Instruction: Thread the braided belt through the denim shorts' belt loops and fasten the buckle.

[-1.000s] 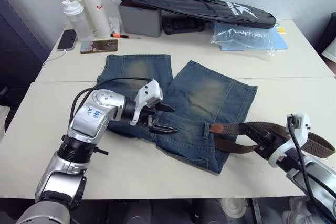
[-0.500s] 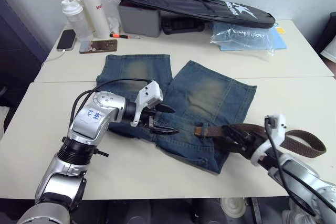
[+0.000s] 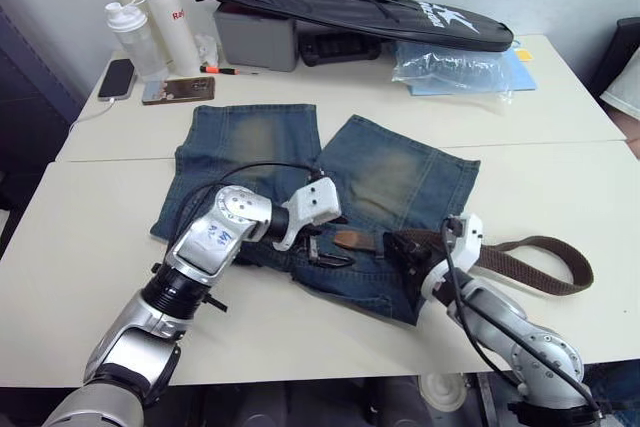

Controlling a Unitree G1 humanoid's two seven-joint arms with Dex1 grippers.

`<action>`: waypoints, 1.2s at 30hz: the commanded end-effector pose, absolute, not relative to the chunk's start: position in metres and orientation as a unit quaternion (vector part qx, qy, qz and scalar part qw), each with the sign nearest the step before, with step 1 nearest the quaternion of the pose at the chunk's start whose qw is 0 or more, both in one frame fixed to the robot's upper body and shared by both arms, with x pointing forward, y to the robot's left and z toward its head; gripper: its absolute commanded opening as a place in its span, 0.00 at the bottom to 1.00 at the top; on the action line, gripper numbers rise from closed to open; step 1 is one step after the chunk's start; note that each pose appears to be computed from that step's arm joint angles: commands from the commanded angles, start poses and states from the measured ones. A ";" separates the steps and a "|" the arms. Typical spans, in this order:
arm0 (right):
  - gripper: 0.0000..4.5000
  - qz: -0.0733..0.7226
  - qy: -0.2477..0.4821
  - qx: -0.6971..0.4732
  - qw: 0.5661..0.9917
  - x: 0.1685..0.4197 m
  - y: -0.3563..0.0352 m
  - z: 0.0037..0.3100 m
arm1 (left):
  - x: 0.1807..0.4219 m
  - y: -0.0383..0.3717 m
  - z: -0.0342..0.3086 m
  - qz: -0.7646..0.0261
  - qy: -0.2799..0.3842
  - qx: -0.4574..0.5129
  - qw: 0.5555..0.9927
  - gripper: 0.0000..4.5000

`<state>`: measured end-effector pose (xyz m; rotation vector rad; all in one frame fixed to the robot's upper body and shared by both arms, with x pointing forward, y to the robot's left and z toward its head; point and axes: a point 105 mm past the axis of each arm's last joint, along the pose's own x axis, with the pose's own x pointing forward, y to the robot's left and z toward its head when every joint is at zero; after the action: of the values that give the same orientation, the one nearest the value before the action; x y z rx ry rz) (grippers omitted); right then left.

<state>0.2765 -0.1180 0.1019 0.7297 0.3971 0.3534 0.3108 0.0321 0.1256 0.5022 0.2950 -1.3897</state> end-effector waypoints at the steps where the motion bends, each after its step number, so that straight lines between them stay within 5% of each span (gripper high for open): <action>1: 0.00 0.177 0.194 0.360 0.895 0.273 -0.108 0.101 | 0.322 0.021 0.139 -0.617 0.074 0.275 0.734 0.99; 6: 0.00 0.155 0.182 0.364 0.900 0.274 -0.121 0.101 | 0.341 0.023 0.141 -0.588 0.038 0.325 0.740 0.99; 9: 0.00 0.152 0.179 0.364 0.901 0.275 -0.122 0.101 | 0.345 0.025 0.134 -0.589 0.036 0.354 0.725 0.84; 13: 0.00 0.150 0.172 0.366 0.902 0.277 -0.123 0.103 | 0.342 0.021 0.128 -0.606 0.024 0.372 0.702 0.48; 36: 0.00 0.148 0.163 0.357 0.908 0.284 -0.126 0.106 | 0.325 0.014 0.115 -0.658 0.019 0.348 0.667 0.48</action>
<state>0.2803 -0.1216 0.0985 0.7298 0.3738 0.3105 0.3314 0.0172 0.1183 0.8011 0.0334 -1.4491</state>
